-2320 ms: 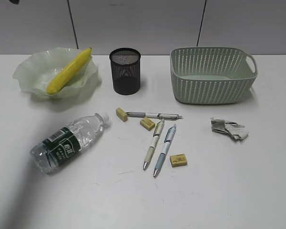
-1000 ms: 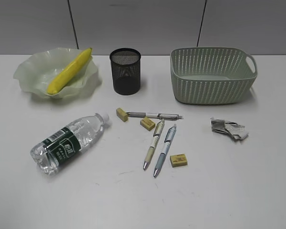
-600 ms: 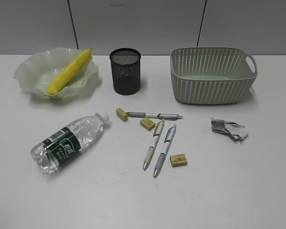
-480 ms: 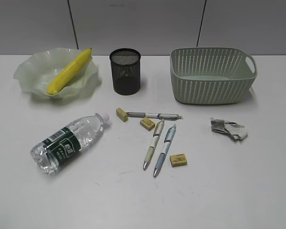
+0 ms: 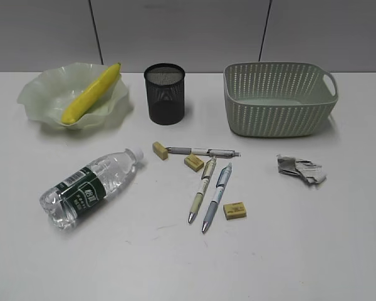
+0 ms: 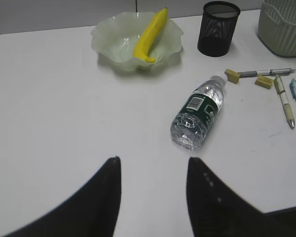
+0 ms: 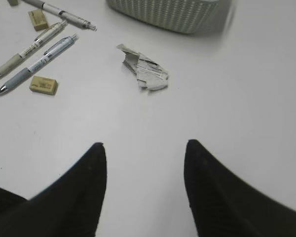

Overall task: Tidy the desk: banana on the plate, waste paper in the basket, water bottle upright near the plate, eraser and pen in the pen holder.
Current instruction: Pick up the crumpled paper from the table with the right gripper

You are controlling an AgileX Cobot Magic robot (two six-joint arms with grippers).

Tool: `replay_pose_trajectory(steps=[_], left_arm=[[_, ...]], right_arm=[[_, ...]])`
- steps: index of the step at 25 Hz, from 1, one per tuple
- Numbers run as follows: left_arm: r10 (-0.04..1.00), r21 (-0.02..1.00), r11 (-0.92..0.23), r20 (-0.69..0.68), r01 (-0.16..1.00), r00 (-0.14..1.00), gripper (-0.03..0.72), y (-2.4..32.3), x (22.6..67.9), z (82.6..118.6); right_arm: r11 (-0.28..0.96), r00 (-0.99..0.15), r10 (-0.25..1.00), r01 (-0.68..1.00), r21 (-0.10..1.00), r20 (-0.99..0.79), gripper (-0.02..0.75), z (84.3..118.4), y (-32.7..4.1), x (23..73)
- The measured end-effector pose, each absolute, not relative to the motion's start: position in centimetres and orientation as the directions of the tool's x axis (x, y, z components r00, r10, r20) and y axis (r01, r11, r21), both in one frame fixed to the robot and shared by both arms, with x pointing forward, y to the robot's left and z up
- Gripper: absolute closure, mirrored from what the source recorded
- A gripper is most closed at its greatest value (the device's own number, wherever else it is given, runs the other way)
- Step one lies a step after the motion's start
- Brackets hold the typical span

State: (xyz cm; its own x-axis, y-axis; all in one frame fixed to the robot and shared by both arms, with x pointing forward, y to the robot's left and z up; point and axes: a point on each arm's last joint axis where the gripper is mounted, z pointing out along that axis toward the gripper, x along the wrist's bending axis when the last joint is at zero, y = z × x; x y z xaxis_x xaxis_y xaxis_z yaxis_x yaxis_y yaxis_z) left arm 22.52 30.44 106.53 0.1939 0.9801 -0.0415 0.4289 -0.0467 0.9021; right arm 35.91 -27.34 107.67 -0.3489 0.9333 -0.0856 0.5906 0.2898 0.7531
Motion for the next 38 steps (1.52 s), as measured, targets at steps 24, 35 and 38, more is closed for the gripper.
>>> replay_pose_trajectory(steps=[24, 35, 38], left_arm=[[0.98, 0.903, -0.046, -0.042, 0.426, 0.194, 0.374, 30.4, 22.5, 106.5], [0.98, 0.903, -0.046, -0.042, 0.426, 0.194, 0.374, 30.4, 22.5, 106.5], [0.98, 0.903, -0.046, -0.042, 0.426, 0.194, 0.374, 30.4, 22.5, 106.5]], right_arm=[[0.689, -0.687, 0.724, 0.718, 0.099, -0.064, 0.142, 93.8, -17.9, 60.1], [0.692, -0.689, 0.722, 0.721, 0.036, -0.062, 0.167, 88.3, -17.7, 61.4], [0.693, -0.691, 0.72, 0.72, 0.032, -0.063, 0.318, 88.0, -17.7, 61.4]])
